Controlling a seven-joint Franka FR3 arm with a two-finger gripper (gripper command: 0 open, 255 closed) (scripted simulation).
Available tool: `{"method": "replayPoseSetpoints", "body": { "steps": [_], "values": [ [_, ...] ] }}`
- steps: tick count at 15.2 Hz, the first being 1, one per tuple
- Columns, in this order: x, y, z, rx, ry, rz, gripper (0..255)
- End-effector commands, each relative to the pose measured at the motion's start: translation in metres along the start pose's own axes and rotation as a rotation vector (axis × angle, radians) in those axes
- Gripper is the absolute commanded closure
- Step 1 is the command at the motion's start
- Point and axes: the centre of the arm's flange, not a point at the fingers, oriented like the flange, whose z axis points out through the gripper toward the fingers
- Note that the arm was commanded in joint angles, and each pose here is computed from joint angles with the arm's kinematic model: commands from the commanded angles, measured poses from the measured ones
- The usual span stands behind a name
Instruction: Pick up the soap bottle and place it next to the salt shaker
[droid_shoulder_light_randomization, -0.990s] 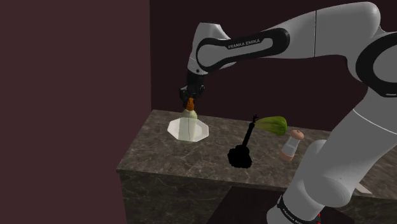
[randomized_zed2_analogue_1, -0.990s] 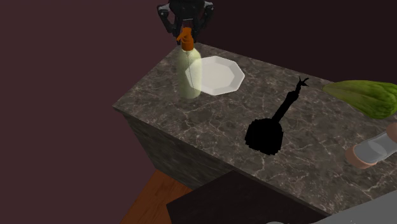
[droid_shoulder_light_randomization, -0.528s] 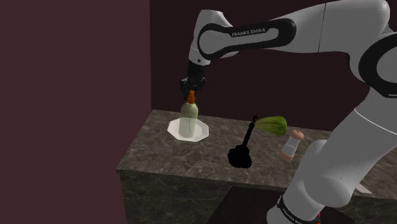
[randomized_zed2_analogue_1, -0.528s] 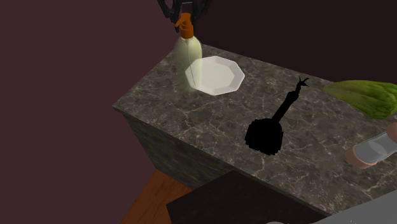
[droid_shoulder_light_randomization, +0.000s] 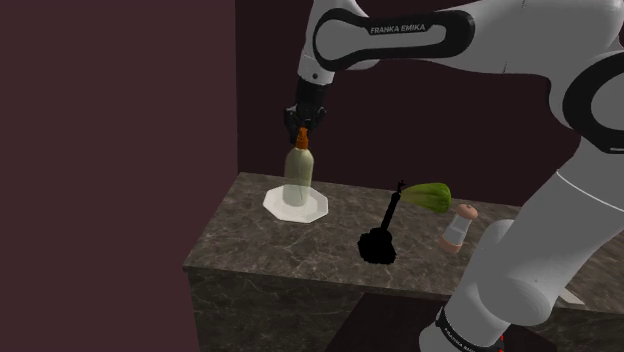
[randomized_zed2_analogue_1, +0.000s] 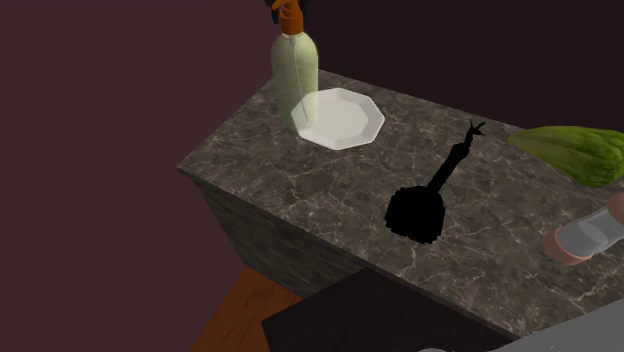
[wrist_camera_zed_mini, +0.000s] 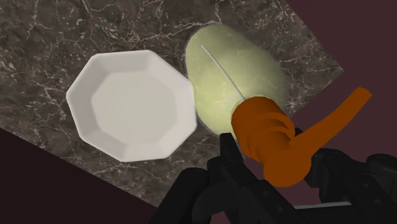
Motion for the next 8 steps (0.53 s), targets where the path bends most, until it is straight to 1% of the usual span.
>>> {"method": "replayPoseSetpoints", "body": {
  "steps": [1, 8],
  "values": [
    [0.001, 0.0, -0.011, 0.0, 0.0, 0.0, 255],
    [0.007, -0.001, -0.047, 0.0, 0.0, 0.0, 255]
  ]
}}
